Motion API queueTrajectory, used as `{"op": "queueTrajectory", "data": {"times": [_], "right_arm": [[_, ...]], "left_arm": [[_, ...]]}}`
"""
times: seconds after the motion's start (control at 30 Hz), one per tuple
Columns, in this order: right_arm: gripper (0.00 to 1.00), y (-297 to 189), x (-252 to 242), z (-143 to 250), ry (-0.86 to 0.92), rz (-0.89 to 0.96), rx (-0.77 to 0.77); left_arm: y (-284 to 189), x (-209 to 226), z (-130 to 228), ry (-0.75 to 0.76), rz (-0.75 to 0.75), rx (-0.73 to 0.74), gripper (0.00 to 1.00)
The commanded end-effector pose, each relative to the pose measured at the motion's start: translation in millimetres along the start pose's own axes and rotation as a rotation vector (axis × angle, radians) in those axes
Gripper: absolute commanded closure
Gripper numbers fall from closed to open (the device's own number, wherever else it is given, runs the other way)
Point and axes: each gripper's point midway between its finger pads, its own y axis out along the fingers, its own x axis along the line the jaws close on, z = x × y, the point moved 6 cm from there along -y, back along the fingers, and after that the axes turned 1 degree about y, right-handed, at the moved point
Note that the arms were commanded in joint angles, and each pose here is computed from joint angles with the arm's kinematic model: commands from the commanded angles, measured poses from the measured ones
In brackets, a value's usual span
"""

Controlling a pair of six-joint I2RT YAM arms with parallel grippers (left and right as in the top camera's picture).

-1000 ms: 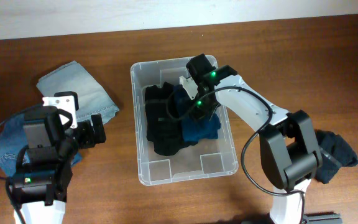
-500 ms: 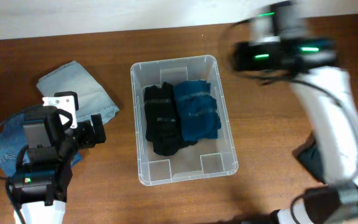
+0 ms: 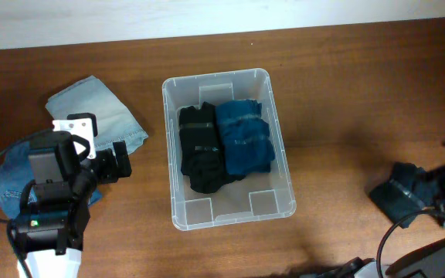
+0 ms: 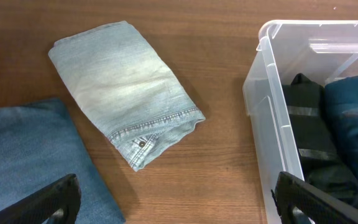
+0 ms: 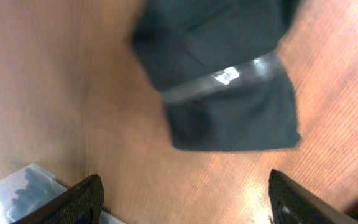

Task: Pack container
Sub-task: 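Grasp the second black taped bundle with the right gripper, then lower the black bundle into the container's lower half and release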

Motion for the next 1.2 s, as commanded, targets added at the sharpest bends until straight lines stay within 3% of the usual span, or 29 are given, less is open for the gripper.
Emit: {"op": "queueTrajectory", "data": {"times": [0.0, 0.2, 0.4, 0.5, 0.7, 0.9, 1.03, 1.17], "right_arm": [[0.22, 16, -36, 5, 0.114, -0.021, -0.021], [0.18, 46, -75, 4, 0.196, 0.102, -0.115], [0.13, 69, -68, -1, 0.128, 0.024, -0.157], [0.31, 79, -54, -1, 0.057, 0.020, -0.150], [0.93, 99, -4, 7, -0.174, -0.015, -0.141], [0.96, 105, 27, 13, -0.352, -0.056, -0.151], [0.96, 93, 80, 20, -0.556, -0.200, -0.129], [0.96, 33, 182, 50, -1.000, -0.291, -0.117]], "left_arm": [[-5, 0, -8, 0.018, -0.005, -0.027, 0.01], [-5, 0, -8, 0.018, -0.005, -0.027, 0.01], [-5, 0, -8, 0.018, -0.005, -0.027, 0.01], [-5, 0, -8, 0.018, -0.005, -0.026, 0.01], [-5, 0, -7, 0.018, -0.005, -0.025, 0.01], [-5, 0, -7, 0.017, -0.005, -0.023, 0.01], [-5, 0, -7, 0.017, -0.005, -0.022, 0.01], [-5, 0, -7, 0.018, -0.005, -0.022, 0.01]]}}
